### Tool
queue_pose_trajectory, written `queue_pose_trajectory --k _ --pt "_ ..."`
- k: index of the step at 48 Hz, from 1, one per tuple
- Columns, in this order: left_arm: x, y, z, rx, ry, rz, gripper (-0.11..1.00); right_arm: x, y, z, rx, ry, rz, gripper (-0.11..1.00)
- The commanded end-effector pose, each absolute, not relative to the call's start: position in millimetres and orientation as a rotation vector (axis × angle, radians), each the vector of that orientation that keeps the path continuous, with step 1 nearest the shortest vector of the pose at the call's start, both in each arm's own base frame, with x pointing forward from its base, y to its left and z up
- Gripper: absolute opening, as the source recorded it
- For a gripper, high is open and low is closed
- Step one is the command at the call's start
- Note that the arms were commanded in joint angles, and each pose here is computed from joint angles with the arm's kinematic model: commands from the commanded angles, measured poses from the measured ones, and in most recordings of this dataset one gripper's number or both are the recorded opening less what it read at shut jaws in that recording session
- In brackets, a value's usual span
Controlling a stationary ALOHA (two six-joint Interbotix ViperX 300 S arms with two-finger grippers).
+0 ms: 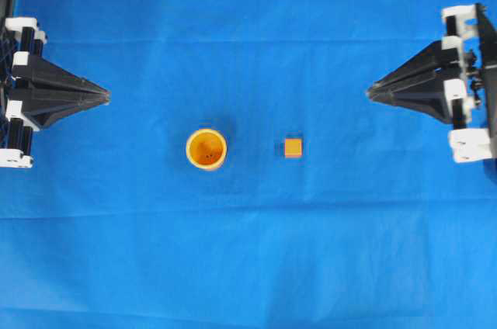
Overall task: Move the block forward with right arm.
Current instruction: 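Move the open right gripper left toward the small orange cube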
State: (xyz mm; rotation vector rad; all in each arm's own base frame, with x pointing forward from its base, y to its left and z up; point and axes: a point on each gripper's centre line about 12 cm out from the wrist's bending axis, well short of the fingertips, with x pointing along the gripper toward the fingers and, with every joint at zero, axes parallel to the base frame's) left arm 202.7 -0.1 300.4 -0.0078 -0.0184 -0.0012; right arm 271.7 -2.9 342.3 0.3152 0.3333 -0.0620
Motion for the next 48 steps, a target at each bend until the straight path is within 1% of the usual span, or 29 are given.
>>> queue_pose_trajectory --k 1,3,4,11,14,15,17,22,27,35,48 --pt "204.7 0.1 315.4 -0.006 -0.055 0.0 0.01 276.0 -4.2 351.8 0.322 0.316 -0.064 0.01" --pt "205.0 0.1 314.3 -0.008 -0.051 0.0 0.01 277.4 -4.1 347.8 0.323 0.342 -0.068 0.03" --pt "204.7 0.1 314.4 -0.006 -0.051 0.0 0.01 278.4 -4.1 345.6 0.323 0.357 -0.07 0.06" --pt "204.7 0.1 314.2 -0.006 -0.049 0.0 0.01 287.0 -3.8 326.2 0.33 0.486 -0.091 0.42" --pt "205.0 0.1 313.7 -0.005 -0.046 0.0 0.01 292.5 -4.4 317.5 0.328 0.544 -0.103 0.54" --pt "205.0 0.1 313.9 -0.006 -0.048 0.0 0.01 294.4 -4.6 313.9 0.324 0.565 -0.107 0.55" --pt "205.0 0.1 313.9 -0.006 -0.048 0.0 0.01 298.9 -5.0 308.3 0.314 0.601 -0.113 0.56" --pt "205.3 0.1 313.6 -0.005 -0.046 0.0 0.01 313.3 -6.3 294.0 0.275 0.698 -0.127 0.55" --pt "205.6 0.1 313.1 -0.005 -0.043 0.0 0.01 328.2 -9.0 284.4 0.238 0.766 -0.142 0.55" --pt "205.6 0.1 313.3 -0.005 -0.044 0.0 0.01 351.5 -12.1 267.8 0.171 0.846 -0.149 0.55" --pt "205.0 0.1 313.9 -0.005 -0.048 0.0 0.01 377.2 -12.4 222.9 0.123 0.968 -0.137 0.56"
